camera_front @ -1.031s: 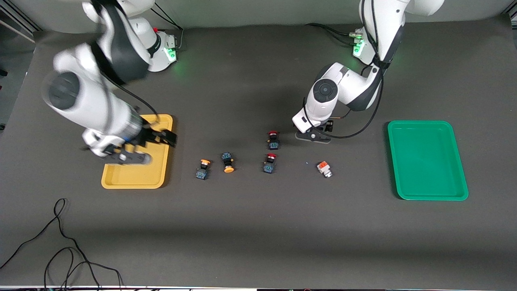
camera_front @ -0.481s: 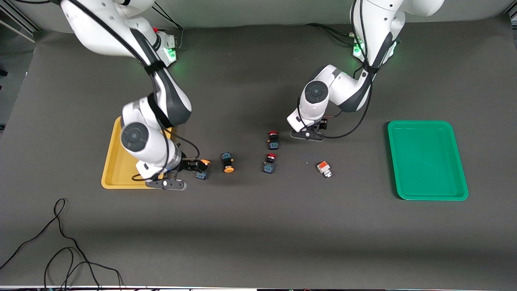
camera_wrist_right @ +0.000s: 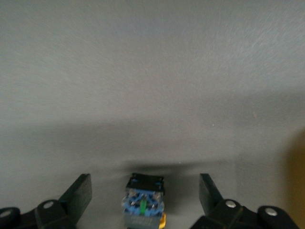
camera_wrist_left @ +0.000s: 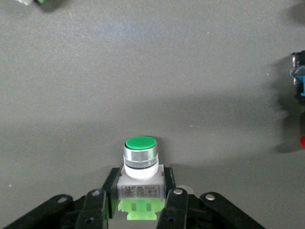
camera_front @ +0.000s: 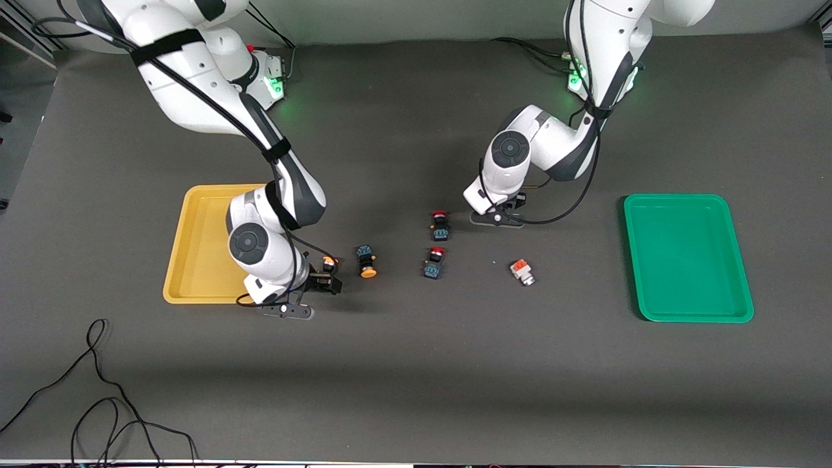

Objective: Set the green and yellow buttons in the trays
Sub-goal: 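Grasp the green-based button with the left gripper while the right gripper grasps yellow button, then place the green button in the green tray while the right gripper places yellow button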

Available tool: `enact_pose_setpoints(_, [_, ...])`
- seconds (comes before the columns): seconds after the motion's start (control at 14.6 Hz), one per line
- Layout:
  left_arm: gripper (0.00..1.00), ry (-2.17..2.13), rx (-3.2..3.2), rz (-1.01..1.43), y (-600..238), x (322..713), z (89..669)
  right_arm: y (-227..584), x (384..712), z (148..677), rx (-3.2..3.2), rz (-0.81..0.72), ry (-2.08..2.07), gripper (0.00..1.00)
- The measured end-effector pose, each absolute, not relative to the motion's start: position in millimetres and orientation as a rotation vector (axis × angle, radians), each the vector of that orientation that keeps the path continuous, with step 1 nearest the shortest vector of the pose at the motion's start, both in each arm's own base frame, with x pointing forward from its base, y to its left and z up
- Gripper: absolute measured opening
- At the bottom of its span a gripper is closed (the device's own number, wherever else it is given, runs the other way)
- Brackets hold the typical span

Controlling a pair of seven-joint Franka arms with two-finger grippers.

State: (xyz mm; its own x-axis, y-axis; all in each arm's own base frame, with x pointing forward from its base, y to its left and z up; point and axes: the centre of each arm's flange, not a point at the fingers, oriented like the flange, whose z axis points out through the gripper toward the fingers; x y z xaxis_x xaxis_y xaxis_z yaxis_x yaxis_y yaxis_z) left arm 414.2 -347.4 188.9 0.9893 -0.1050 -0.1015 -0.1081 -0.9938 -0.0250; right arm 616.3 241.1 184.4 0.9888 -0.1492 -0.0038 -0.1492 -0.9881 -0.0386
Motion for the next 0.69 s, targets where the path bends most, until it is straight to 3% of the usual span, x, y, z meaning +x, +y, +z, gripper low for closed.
enact_pose_setpoints(0.21, [0.41, 0.074, -3.072, 0.257, -346.0, 446.0, 234.2, 243.1, 608.6, 157.0, -3.108, 0.045, 0.247, 1.0])
enact_pose_setpoints(0.55, [0.41, -0.161, -3.113, 0.363, -288.8, 533.7, 419.2, 259.2, 587.4, 157.9, -3.117, 0.071, 0.228, 0.96])
enact_pose_setpoints(0.69, [0.41, -0.196, -3.124, 0.394, -235.0, 556.4, 458.8, 256.6, 585.8, 163.9, -3.116, 0.064, 0.232, 0.76])
